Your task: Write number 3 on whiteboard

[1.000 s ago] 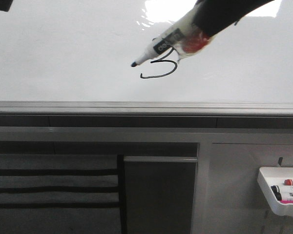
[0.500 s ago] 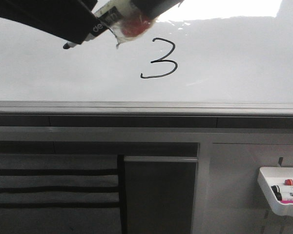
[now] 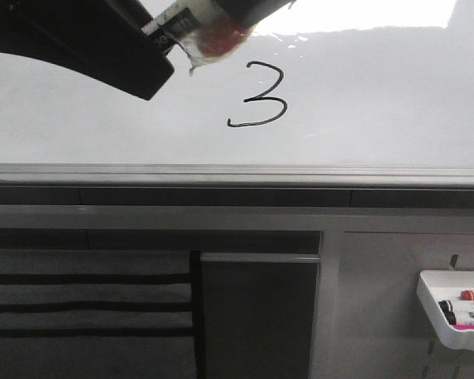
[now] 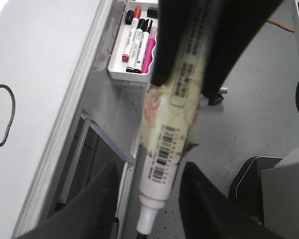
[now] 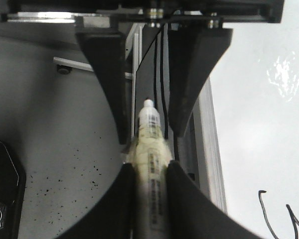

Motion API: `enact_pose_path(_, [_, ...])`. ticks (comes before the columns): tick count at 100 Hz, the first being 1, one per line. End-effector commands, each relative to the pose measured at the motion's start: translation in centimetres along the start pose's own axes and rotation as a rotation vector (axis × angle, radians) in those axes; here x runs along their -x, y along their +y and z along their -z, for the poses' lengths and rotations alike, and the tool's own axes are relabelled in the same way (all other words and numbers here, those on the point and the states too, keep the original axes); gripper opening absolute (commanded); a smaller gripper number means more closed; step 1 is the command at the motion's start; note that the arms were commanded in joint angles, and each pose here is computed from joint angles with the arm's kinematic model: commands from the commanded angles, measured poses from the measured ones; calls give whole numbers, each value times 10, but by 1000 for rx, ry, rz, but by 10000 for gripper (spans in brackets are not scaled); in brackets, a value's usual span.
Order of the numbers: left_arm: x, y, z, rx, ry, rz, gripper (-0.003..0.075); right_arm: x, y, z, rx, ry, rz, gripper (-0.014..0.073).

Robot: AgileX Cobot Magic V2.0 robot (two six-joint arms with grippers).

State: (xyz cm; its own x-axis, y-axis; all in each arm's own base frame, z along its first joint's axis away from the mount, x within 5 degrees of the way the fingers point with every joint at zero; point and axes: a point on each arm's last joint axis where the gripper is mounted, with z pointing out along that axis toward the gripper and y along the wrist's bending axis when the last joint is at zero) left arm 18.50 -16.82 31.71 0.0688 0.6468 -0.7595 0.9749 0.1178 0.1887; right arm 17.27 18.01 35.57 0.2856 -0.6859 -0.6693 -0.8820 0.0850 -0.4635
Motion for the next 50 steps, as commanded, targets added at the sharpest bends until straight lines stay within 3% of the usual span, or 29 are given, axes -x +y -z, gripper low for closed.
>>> enact_pose_path(1, [17, 2, 10, 41, -77, 3, 173, 11, -7, 9, -73, -62, 0, 29])
enact_pose_path(22, [20, 3, 12, 46, -87, 1, 64, 11, -7, 9, -72, -63, -2, 29])
enact_pose_path(50, [20, 3, 12, 48, -87, 1, -20, 11, -7, 9, -72, -63, -4, 53])
